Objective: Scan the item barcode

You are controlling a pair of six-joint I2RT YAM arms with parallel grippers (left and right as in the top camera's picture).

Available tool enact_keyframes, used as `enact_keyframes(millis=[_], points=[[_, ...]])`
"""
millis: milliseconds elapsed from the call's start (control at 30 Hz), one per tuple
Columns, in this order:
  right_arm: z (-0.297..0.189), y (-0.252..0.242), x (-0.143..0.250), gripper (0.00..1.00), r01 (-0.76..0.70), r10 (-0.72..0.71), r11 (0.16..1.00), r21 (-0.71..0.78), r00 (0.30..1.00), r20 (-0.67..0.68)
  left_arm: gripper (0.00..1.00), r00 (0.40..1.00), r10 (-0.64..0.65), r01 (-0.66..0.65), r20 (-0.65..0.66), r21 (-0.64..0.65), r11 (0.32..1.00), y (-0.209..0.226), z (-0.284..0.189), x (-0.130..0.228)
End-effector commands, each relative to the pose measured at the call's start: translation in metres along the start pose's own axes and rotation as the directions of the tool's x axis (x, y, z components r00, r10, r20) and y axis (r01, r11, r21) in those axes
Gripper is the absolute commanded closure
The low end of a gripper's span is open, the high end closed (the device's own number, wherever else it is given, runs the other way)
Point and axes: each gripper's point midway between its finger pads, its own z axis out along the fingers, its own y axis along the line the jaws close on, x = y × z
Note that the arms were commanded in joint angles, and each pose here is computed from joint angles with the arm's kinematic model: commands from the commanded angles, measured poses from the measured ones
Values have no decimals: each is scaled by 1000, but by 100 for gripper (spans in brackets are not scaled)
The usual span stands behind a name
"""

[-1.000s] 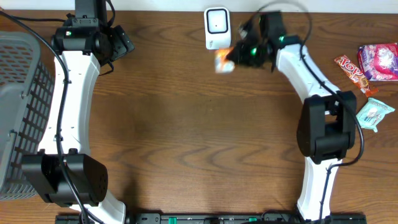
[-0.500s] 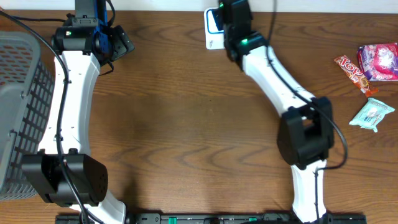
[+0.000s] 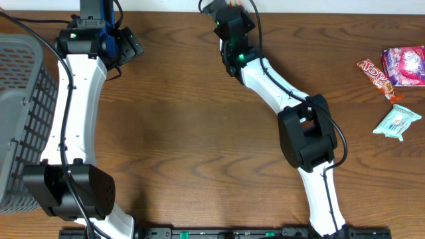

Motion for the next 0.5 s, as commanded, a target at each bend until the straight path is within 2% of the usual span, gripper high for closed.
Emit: enact_keyframes(millis=[0,200,467], points=[[-7,-43,2,99,-18,28,987,160,998,-64,2,1000,5,-5,5,-17,1000,3,2,-1],[-7,-24,11,99,8,-4,999,42,996,-91,2,1000,6,-6,4,-17,1000,3,2,-1],[-14,-6,1,99,13,-13,1000,-7,998,-61,2,1000,5,-5,4,-17,1000,3,2,-1]])
